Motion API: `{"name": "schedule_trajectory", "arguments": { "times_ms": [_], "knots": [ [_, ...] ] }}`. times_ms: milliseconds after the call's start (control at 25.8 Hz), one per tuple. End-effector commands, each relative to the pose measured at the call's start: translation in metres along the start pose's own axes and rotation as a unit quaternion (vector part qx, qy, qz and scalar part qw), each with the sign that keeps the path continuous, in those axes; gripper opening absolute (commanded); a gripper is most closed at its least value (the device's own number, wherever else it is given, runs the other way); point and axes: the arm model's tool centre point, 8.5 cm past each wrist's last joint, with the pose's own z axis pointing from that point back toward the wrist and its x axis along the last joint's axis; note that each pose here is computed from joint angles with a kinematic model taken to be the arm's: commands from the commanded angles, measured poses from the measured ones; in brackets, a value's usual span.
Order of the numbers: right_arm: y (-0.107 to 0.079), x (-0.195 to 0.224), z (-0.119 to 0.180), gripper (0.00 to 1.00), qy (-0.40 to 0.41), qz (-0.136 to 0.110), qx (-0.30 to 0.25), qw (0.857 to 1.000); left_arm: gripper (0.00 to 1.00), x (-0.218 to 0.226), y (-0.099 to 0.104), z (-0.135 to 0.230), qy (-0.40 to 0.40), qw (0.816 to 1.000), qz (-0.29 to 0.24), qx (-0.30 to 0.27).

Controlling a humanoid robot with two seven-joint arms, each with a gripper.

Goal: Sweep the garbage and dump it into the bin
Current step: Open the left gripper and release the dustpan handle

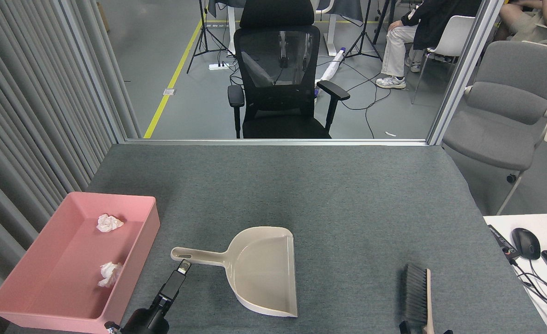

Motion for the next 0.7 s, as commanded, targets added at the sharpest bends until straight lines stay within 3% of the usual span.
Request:
{"name": "schedule_trajectory", "arguments": {
  "times_ms": [0,271,503,658],
  "knots": [
    [-0.001,0.001,-0.002,1.00,-0.001,0.000,0.001,1.000,0.94,0.010,0.000,0.017,-0.008,1.000,-0.010,0.007],
    [-0.036,0.015,-0.041,1.00,-0.028,0.008,-0.046,0.999,0.92,0.036,0.005,0.041,-0.038,0.998,-0.048,0.020],
    [-0.063,0.034,-0.082,1.00,-0.045,0.017,-0.060,0.997,0.92,0.061,0.008,0.045,-0.035,0.970,-0.238,0.012],
    [-0.069,0.043,-0.105,1.00,-0.030,0.062,-0.071,0.995,0.90,0.063,0.002,0.039,-0.021,0.940,-0.341,-0.011]
  ]
}}
